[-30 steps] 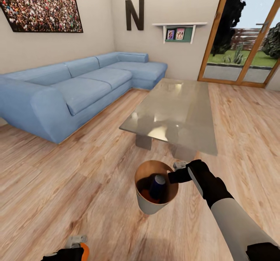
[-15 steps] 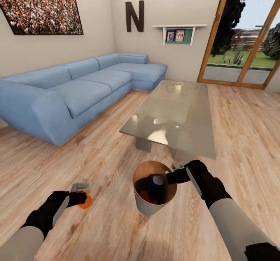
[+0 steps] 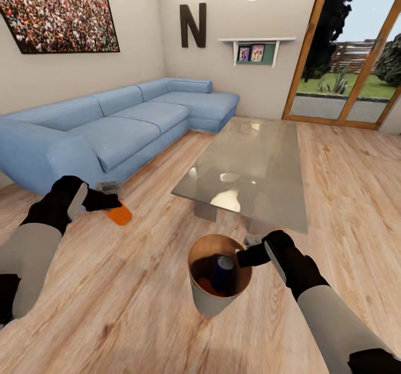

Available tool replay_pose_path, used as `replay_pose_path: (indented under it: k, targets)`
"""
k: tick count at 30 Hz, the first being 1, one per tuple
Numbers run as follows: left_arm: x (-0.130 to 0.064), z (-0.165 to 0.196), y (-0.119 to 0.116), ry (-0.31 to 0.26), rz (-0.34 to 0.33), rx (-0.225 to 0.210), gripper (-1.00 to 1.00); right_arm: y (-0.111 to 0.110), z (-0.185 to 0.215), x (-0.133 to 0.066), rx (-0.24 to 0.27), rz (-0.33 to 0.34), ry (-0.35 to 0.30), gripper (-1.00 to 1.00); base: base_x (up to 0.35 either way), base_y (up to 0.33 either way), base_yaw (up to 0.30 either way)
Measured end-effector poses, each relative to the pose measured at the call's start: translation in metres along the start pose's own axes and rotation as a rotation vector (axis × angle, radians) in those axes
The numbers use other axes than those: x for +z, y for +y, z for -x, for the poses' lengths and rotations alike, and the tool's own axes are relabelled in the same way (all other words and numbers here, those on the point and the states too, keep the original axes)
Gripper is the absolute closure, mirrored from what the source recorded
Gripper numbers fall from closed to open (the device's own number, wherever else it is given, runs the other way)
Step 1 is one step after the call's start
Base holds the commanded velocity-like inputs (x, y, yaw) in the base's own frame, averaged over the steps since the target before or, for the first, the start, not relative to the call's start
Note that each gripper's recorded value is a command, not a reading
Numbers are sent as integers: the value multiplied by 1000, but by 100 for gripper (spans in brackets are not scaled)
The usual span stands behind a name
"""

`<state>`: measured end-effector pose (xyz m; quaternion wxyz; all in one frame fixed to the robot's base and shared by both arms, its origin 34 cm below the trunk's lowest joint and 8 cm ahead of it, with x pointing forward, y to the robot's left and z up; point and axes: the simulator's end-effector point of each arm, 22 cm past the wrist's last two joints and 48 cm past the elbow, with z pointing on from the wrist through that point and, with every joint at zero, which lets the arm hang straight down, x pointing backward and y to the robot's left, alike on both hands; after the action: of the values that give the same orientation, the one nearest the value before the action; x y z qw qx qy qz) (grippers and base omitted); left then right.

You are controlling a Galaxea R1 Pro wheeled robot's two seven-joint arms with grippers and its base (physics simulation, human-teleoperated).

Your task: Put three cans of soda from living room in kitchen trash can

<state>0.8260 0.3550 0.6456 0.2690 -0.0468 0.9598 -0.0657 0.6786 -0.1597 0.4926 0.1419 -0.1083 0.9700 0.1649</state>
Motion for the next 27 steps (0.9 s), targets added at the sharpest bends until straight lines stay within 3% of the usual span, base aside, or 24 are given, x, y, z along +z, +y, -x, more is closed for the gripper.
replay_pose_path:
  k: [1, 2, 4, 5, 6, 7, 8, 11, 12, 13, 14, 15, 16, 19, 27]
  targets:
    - [-5, 14, -15, 26, -76, -24, 100, 2, -1, -1, 4, 2, 10, 100, 0, 0, 0]
    - [-23, 43, -46, 16, -192, -33, 100, 3, 1, -4, 2, 1, 10, 100, 0, 0, 0]
    - [-39, 62, -73, 26, -256, 16, 100, 4, 3, -7, -1, 0, 9, 100, 0, 0, 0]
    - [-52, 68, -111, 74, -304, 141, 100, 6, 5, -8, -6, -2, 10, 100, 0, 0, 0]
    - [-71, 80, -156, 60, -414, 167, 100, 8, 6, -10, -6, 1, 8, 100, 0, 0, 0]
    - [-80, 75, -182, 114, -424, 287, 100, 11, 8, -11, -6, 6, 8, 100, 0, 0, 0]
    - [-98, 75, -217, 143, -489, 362, 100, 14, 9, -13, -6, 11, 8, 100, 0, 0, 0]
    - [-131, 79, -256, 169, -576, 449, 100, 22, 10, -13, -8, 23, 11, 100, 0, 0, 0]
    - [-156, 81, -283, 186, -640, 503, 100, 26, 9, -10, -27, 18, 18, 100, 0, 0, 0]
    - [-169, 83, -301, 181, -681, 522, 100, 29, 9, -10, -30, 21, 19, 100, 0, 0, 0]
    - [-175, 77, -320, 201, -686, 574, 100, 33, 9, -8, -37, 24, 21, 100, 0, 0, 0]
    - [-182, 73, -337, 206, -714, 591, 100, 36, 10, -8, -37, 30, 22, 100, 0, 0, 0]
    - [-180, 63, -349, 234, -690, 638, 100, 39, 11, -8, -40, 35, 21, 100, 0, 0, 0]
    - [-180, 51, -368, 264, -660, 697, 100, 43, 12, -7, -44, 40, 20, 100, 0, 0, 0]
    - [-178, 43, -378, 284, -624, 747, 100, 40, 17, -9, -42, 35, 21, 100, 0, 0, 0]
